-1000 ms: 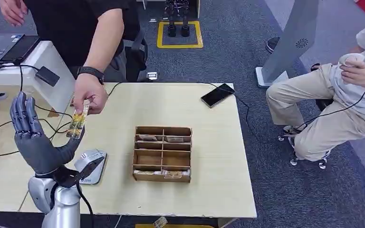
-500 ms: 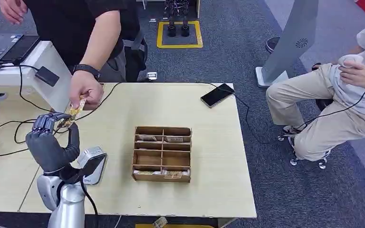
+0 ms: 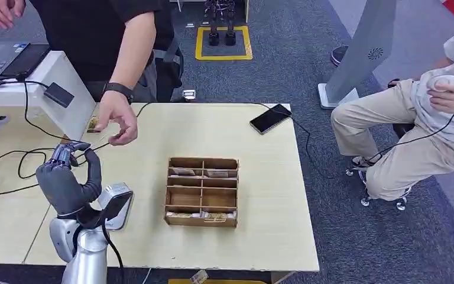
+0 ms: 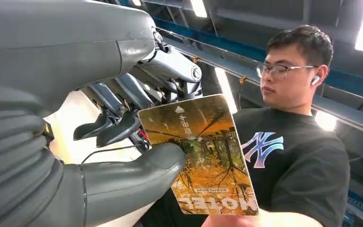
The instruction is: Pass the card to the sensor for recognition and then transmit it.
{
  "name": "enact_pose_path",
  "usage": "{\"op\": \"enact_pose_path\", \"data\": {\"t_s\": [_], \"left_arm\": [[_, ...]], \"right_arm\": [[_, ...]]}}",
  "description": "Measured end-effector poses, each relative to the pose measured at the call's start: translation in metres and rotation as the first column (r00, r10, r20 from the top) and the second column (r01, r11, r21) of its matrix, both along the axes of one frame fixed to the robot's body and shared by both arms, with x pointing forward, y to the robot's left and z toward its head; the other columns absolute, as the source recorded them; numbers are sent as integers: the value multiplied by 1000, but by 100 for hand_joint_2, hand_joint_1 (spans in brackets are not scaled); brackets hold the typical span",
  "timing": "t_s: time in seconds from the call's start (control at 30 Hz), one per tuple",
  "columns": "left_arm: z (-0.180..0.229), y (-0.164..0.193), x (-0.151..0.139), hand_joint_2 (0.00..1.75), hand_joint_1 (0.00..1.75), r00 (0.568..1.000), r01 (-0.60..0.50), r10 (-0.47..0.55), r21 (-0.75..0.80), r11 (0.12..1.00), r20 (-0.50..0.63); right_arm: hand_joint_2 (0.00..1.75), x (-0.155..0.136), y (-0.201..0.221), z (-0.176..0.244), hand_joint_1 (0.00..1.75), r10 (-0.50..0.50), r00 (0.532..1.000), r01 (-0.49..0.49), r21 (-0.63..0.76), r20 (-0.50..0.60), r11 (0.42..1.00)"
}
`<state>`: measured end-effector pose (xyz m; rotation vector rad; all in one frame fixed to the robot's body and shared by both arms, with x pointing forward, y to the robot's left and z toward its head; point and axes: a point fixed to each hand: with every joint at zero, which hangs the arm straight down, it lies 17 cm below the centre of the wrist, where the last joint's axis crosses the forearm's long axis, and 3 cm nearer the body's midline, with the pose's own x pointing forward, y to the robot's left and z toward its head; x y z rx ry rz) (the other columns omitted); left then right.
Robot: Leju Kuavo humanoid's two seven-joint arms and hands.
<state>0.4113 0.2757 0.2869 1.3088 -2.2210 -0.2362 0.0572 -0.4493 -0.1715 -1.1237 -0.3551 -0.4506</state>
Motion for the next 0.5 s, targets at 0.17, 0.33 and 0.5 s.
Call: {"op": "enact_pose_path", "data": {"t_s": [0.17,0.33,0.5], "left_arm": [[-3,2,0,175,175,1000,-15,16,26,1000,-10],[-8,11,-1,175,175,997,-63,66,88,994,-31],[-12,23,-4,175,175,994,-96,100,98,991,-43]], "right_arm": [[175,-1,0,0,0,-8,1000,8,0,5,1000],[175,-2,0,0,0,-14,1000,14,1,7,1000],[175,-2,0,0,0,-14,1000,14,1,7,1000]]}}
